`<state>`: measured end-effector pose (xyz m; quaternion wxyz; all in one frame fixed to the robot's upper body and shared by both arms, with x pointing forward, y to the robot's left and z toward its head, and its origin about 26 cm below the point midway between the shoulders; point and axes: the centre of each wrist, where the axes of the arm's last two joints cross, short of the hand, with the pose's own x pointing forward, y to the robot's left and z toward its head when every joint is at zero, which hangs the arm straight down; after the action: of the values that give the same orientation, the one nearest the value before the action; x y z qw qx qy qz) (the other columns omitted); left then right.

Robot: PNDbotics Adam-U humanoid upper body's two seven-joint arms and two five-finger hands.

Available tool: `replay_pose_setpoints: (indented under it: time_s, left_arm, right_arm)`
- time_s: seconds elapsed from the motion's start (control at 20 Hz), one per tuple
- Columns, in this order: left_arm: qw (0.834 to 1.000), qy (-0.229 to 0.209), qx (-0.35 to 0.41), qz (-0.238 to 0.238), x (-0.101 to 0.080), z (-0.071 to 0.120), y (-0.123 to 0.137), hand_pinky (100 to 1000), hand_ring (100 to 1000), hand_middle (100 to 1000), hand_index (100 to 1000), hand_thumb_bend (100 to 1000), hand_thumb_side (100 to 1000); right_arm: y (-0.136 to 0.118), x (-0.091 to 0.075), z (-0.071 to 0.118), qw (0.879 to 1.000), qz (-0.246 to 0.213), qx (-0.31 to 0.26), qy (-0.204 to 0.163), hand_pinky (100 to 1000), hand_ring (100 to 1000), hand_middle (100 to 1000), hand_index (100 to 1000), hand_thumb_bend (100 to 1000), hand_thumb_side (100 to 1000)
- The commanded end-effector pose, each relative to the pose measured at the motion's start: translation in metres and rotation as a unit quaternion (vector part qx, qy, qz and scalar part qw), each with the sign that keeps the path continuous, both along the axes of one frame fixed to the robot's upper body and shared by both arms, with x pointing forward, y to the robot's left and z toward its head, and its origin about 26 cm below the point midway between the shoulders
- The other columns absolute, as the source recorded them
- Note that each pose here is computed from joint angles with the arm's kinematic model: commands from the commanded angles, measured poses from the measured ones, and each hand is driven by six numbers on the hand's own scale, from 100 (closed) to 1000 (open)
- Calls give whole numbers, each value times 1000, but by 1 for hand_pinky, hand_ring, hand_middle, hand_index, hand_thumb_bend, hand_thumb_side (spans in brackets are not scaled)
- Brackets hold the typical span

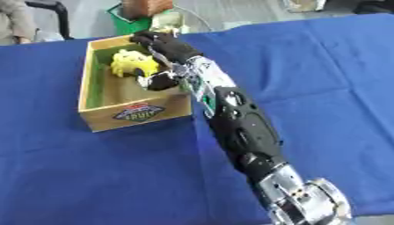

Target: Pick up objects on the table and place them in the box.

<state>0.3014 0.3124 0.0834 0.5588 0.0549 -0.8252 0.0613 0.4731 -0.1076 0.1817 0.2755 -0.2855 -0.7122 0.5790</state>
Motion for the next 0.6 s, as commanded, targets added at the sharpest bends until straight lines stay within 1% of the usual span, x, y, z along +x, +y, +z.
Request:
replay_pose_setpoints:
  time_s: [0.05,0.2,0.3,0.35,0.6]
  left_arm:
    - [1000,-9,3,1,0,6,2,491,409,465,623,698,217]
    - [1000,-9,3,2,0,6,3,491,409,465,623,698,216]
    - [1000,-9,3,3,0,6,3,491,409,465,623,698,216]
    - [1000,-9,3,3,0,6,3,491,409,465,623,698,217]
    - [1000,-9,4,7,0,6,5,491,409,465,623,697,216]
  right_arm:
    - [-6,0,22,999,-5,18,-33,1000,1000,995,1000,100,420]
    - [-13,0,28,998,-13,32,-43,1000,993,986,1000,100,409]
    - [-21,0,32,998,-23,41,-49,1000,989,984,1000,100,375]
    - [-27,0,35,997,-29,45,-51,1000,986,977,1000,100,397]
    - [-63,3,45,994,-63,57,-62,1000,968,945,1000,100,364]
